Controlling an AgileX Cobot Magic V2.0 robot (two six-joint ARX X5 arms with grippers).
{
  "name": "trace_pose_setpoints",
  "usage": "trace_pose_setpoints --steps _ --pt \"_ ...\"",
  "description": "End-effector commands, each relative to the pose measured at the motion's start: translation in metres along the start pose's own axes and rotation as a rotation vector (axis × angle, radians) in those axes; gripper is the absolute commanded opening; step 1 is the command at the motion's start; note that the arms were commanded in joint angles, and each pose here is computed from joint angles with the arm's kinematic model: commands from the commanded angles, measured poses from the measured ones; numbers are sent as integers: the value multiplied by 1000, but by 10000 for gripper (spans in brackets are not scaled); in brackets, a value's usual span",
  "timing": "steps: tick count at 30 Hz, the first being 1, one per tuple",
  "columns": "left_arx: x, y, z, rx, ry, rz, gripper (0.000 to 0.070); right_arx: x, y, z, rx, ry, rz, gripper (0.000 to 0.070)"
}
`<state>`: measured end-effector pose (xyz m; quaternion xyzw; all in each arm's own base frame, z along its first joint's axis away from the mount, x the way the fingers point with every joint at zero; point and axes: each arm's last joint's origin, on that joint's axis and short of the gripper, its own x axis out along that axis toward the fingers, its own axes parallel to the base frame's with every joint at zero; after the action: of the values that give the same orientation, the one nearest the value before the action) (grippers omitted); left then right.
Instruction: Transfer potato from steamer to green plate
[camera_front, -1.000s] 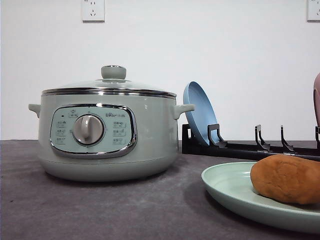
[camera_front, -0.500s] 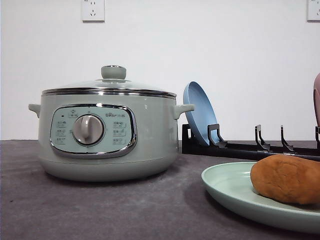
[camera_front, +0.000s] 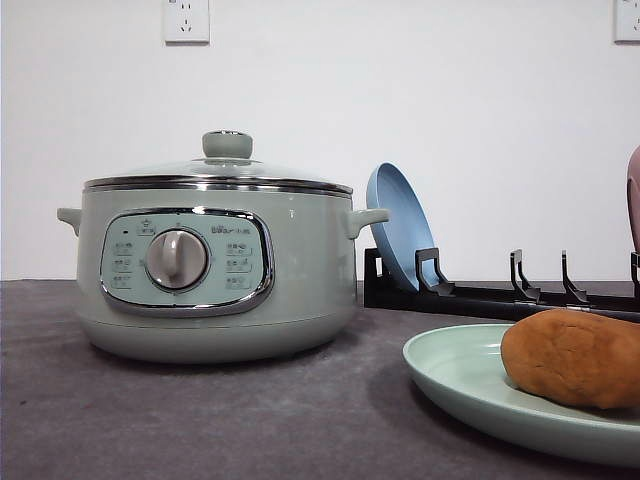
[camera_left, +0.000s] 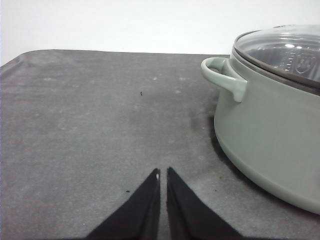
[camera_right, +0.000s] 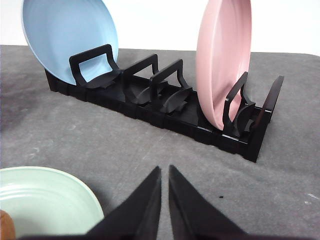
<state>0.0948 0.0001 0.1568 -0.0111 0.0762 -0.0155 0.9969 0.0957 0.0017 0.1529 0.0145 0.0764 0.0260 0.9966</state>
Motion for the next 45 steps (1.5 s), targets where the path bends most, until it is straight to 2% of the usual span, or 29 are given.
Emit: trace_pose_setpoints --steps 1,45 --pt "2 0 -7 -7 26 -2 17 1 0 -1 -8 -6 0 15" --pt "2 0 -7 -7 26 -2 17 1 0 -1 -8 -6 0 15"
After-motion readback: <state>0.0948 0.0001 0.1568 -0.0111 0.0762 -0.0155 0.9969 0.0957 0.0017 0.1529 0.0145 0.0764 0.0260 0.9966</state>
